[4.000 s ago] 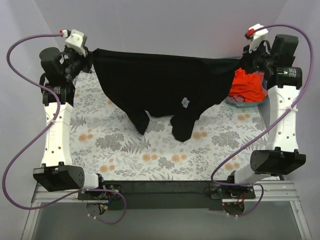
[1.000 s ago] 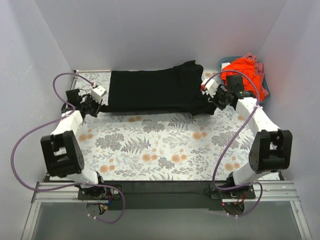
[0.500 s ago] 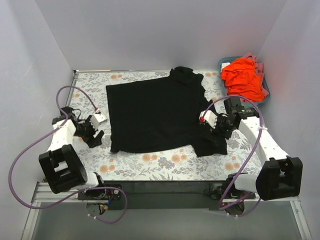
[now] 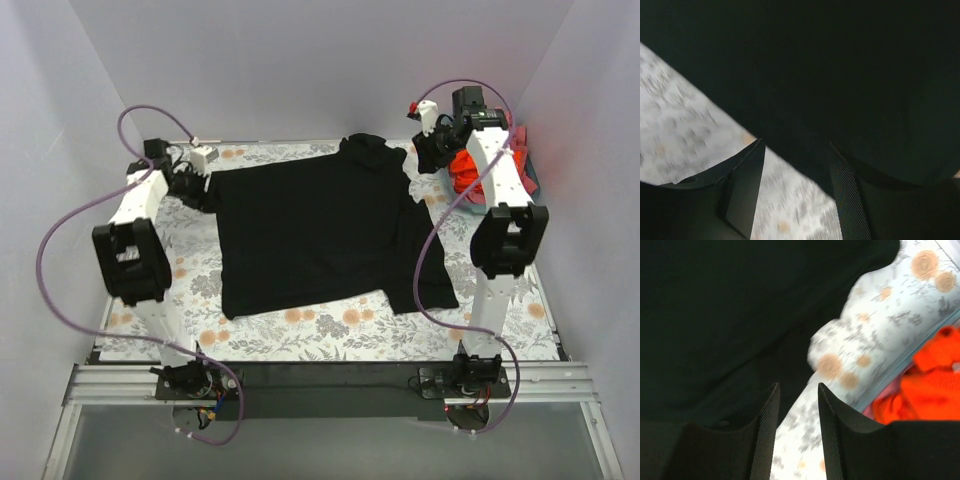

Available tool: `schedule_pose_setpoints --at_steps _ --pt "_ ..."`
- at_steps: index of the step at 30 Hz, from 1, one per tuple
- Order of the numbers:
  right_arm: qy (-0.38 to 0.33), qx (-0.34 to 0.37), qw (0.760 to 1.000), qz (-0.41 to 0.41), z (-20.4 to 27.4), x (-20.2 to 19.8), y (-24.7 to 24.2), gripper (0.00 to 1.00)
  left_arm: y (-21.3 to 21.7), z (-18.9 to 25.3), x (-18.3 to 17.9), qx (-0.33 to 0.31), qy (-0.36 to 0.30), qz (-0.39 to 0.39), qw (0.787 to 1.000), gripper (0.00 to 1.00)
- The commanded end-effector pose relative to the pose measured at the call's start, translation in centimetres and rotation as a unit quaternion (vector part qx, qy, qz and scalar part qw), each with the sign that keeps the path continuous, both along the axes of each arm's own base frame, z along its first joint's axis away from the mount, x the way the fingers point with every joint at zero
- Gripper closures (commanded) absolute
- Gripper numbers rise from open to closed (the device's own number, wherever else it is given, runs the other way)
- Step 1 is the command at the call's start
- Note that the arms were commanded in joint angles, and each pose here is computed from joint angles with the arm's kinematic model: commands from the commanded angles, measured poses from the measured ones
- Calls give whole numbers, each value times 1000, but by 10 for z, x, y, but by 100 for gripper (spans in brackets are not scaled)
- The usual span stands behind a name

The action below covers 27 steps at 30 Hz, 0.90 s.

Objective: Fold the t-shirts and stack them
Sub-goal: Flatten the tshirt out

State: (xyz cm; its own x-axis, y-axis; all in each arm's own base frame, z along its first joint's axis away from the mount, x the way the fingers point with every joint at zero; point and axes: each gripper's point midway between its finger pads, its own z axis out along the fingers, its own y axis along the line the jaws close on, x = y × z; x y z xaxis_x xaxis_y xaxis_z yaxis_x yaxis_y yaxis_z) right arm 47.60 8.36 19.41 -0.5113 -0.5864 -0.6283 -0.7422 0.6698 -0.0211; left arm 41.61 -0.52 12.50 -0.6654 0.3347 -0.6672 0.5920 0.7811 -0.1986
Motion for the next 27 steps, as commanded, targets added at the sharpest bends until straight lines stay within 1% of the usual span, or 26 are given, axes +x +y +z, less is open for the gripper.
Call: schedule_pose_setpoints --at_steps 1,2,3,4,5,7,11,13,16,19,23,27 --pt "11 -3 998 -69 -18 38 8 58 3 -5 73 -51 37 153 986 48" --pt "3 -15 997 -71 -24 46 9 59 5 -10 84 -58 45 167 983 48" --pt "8 -5 998 -62 -36 52 16 59 9 -20 103 -58 49 181 981 49" --pt "9 -3 998 -63 -43 57 20 60 10 -25 111 -68 61 204 975 49" --pt "7 -9 997 -70 -49 61 21 65 12 -28 117 -69 64 210 973 49" --pt "8 -27 996 -80 -71 72 18 69 14 -44 127 -71 81 222 969 49" --pt "10 -45 995 -88 -100 83 11 69 15 -58 129 -69 91 238 965 48" --pt "4 -47 995 -91 -105 88 9 69 16 -62 129 -59 90 241 965 48" --pt "17 -48 995 -91 -120 85 9 70 10 -70 127 -51 94 233 967 48" --pt "28 -52 994 -97 -132 81 5 73 6 -72 129 -50 93 230 967 48" --pt "31 -45 994 -93 -134 76 0 73 1 -69 137 -59 83 229 968 48" --pt "51 -47 994 -84 -151 68 1 73 1 -76 148 -54 80 232 968 47"
